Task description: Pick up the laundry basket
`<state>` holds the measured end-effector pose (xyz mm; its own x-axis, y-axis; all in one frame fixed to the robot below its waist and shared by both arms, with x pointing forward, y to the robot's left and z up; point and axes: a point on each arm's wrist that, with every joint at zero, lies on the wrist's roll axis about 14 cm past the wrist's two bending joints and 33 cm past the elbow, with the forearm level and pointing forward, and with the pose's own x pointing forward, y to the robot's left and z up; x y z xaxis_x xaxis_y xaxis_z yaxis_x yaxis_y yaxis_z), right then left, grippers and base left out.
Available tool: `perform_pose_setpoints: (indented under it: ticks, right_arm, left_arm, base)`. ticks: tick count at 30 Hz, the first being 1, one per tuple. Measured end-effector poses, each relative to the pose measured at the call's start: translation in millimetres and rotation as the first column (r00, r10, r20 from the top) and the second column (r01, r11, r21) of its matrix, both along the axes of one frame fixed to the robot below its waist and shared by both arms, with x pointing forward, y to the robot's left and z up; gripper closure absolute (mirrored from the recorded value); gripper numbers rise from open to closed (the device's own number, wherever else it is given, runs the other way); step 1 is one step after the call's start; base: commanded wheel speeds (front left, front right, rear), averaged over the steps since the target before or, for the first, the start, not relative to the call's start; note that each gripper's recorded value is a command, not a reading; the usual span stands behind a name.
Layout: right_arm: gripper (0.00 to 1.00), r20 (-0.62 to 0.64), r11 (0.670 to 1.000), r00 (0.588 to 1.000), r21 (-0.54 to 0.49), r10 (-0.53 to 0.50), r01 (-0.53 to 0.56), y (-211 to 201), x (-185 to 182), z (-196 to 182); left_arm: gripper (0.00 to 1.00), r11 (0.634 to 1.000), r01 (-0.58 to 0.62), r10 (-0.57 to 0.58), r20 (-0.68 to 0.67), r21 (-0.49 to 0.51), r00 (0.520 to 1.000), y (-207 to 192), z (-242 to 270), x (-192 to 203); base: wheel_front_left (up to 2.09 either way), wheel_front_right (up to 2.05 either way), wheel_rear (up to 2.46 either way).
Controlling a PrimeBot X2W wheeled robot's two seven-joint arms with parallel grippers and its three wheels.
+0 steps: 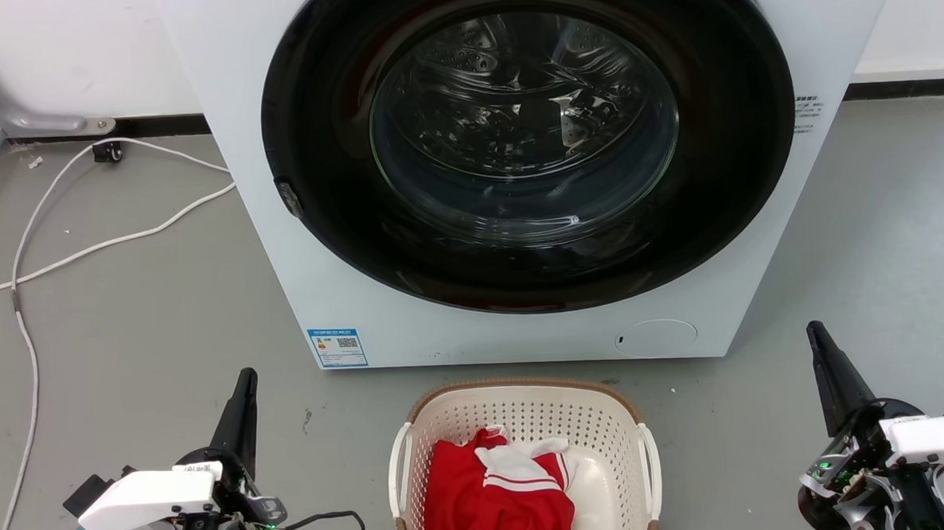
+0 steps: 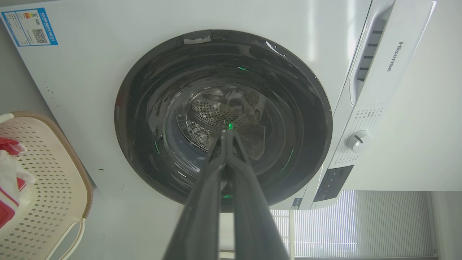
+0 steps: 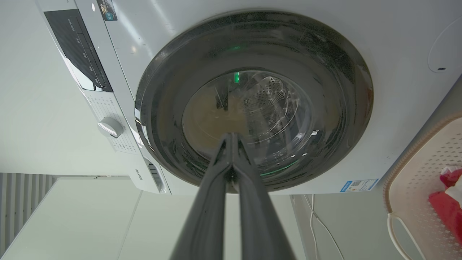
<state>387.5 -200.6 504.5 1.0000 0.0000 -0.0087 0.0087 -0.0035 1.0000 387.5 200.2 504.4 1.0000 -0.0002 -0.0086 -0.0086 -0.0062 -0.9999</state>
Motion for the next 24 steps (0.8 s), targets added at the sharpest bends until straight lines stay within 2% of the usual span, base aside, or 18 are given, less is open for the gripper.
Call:
perform_pose_setpoints:
  ticks: [24]
  right_arm:
    - [1.00, 0.000, 1.000, 1.000, 0.000, 0.000, 0.000, 0.0, 0.0, 0.0]
  left_arm:
    - [1.00, 1.000, 0.000, 0.000, 0.000, 0.000, 1.000, -0.1, 0.0, 0.0]
  base:
    - [0.00, 0.00, 0.00]
